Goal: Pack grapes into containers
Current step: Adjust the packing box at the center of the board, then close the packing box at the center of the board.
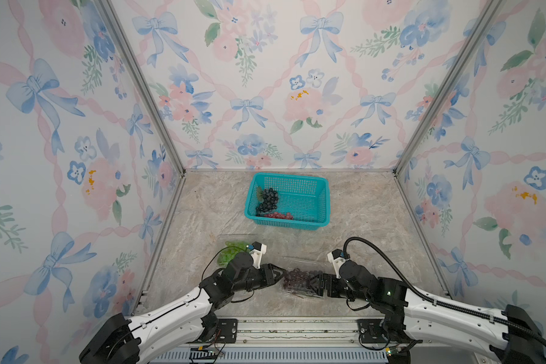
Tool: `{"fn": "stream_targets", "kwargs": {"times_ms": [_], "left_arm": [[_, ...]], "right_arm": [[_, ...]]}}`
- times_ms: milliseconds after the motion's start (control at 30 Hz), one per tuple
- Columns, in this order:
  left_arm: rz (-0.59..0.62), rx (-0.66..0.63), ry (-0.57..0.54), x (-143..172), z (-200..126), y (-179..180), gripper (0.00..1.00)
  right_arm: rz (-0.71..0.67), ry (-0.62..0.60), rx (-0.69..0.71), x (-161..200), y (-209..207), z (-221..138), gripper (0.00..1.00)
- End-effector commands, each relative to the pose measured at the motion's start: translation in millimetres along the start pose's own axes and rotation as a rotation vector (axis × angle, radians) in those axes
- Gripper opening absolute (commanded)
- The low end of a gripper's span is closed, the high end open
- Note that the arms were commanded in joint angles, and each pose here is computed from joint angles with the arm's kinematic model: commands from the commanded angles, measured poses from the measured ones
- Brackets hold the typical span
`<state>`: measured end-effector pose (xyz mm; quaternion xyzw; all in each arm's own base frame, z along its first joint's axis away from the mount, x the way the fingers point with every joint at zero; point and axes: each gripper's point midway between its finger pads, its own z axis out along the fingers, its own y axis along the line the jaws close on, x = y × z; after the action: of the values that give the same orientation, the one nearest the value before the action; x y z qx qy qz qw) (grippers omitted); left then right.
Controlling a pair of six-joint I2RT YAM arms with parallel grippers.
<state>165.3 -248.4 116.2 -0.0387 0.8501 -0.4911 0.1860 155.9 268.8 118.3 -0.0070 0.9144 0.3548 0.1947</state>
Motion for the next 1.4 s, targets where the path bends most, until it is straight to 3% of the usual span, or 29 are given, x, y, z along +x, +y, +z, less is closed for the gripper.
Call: {"fn": "stream_targets", "kwargs": {"times_ms": [0,233,500,533,600,667,733,1367], "left_arm": [[0.057,0.012,-0.041,-16,-2,-18,0.41],[0.125,0.008,-0.022,-24,11,-38,0.41],[0.197,-0.039,0.068,-12,42,-42,0.41],[0.203,-0.046,0.082,-9,45,-40,0.41],[0.209,-0.058,0.108,-3,51,-37,0.41],[0.213,-0.068,0.130,3,55,-34,0.40],[0.214,-0.084,0.142,6,58,-29,0.40],[0.200,-0.148,0.181,17,70,-7,0.38]], "right_arm": [[-0.052,-0.007,-0.110,-21,33,6,0.97],[-0.066,0.020,-0.133,-37,37,23,0.97],[-0.001,0.024,-0.118,-14,-7,-4,0.97],[0.009,0.031,-0.123,-9,-10,-5,0.87],[0.028,0.049,-0.147,1,-13,-5,0.57],[0.034,0.048,-0.161,8,-14,-4,0.39],[0.027,0.049,-0.163,12,-14,-2,0.30],[0.043,0.073,-0.180,23,-17,19,0.27]]}}
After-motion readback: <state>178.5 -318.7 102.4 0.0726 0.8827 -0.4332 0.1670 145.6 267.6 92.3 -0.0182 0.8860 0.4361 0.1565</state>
